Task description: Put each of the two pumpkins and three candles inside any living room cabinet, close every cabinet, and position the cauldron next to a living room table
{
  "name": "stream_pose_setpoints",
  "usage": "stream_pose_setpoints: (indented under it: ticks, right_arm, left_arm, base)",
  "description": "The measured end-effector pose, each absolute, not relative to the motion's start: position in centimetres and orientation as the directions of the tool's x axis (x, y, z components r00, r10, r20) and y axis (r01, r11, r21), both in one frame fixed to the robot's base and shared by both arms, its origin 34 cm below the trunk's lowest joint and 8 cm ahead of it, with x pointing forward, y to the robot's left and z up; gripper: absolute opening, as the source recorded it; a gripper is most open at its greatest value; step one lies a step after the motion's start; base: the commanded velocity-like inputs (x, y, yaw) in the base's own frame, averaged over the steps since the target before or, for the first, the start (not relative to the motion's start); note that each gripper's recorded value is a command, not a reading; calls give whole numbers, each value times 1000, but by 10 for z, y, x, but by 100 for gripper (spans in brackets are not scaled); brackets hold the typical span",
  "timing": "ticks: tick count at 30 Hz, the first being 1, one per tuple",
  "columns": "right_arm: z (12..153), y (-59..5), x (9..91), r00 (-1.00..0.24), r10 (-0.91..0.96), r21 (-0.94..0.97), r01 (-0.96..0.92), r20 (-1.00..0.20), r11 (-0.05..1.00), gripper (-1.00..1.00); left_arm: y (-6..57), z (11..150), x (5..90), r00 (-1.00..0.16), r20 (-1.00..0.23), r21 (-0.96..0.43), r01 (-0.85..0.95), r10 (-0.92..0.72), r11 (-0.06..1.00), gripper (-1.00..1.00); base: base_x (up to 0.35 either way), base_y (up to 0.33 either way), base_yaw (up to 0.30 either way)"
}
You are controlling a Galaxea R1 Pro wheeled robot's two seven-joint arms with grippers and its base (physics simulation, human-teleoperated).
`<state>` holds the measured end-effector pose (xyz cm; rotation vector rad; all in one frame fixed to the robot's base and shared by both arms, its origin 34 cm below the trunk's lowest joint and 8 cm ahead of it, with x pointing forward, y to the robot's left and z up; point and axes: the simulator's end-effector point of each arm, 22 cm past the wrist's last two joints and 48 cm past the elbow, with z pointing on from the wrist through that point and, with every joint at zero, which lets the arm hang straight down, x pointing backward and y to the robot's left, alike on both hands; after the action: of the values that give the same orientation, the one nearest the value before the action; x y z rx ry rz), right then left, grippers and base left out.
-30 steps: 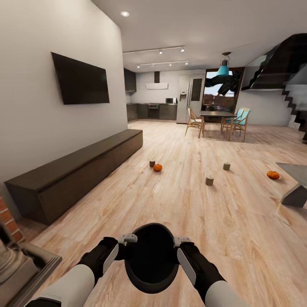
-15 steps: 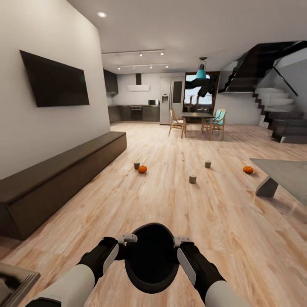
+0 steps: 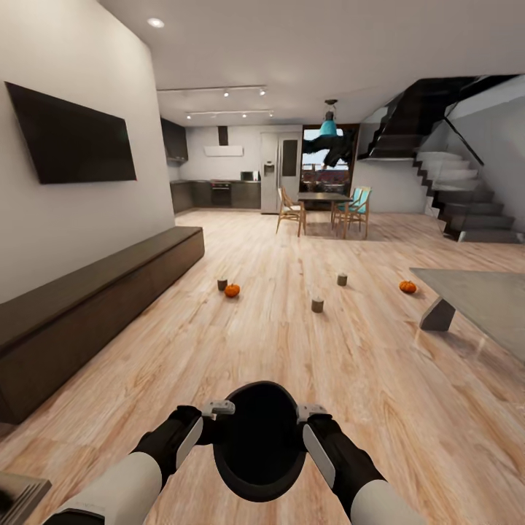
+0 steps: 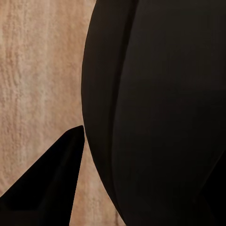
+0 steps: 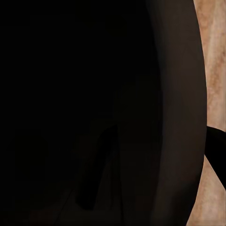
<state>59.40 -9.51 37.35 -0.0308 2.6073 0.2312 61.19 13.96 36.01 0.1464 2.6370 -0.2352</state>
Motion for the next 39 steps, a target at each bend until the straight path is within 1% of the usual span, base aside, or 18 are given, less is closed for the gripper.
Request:
stream_pose_setpoints:
  ticks: [9, 22, 27, 39]
  right_arm:
    - [366, -95, 592, -873, 22, 159, -64, -487, 985, -100]
    - [358, -95, 589, -881, 22, 160, -61, -472, 985, -100]
    - [358, -95, 589, -882, 23, 161, -61, -472, 985, -100]
    - [358, -95, 589, -882, 23, 161, -60, -471, 985, -100]
  left_arm:
    - [140, 353, 610, -883, -465, -142, 143, 62, 979, -100]
    - [140, 344, 607, -891, -450, -145, 141, 62, 979, -100]
    - [140, 344, 607, -891, -450, -145, 141, 62, 979, -100]
    - [140, 344, 607, -891, -450, -145, 142, 62, 979, -100]
  base:
    - [0, 0, -9]
    - [0, 0, -80]
    - [0, 0, -217]
    - [0, 0, -284]
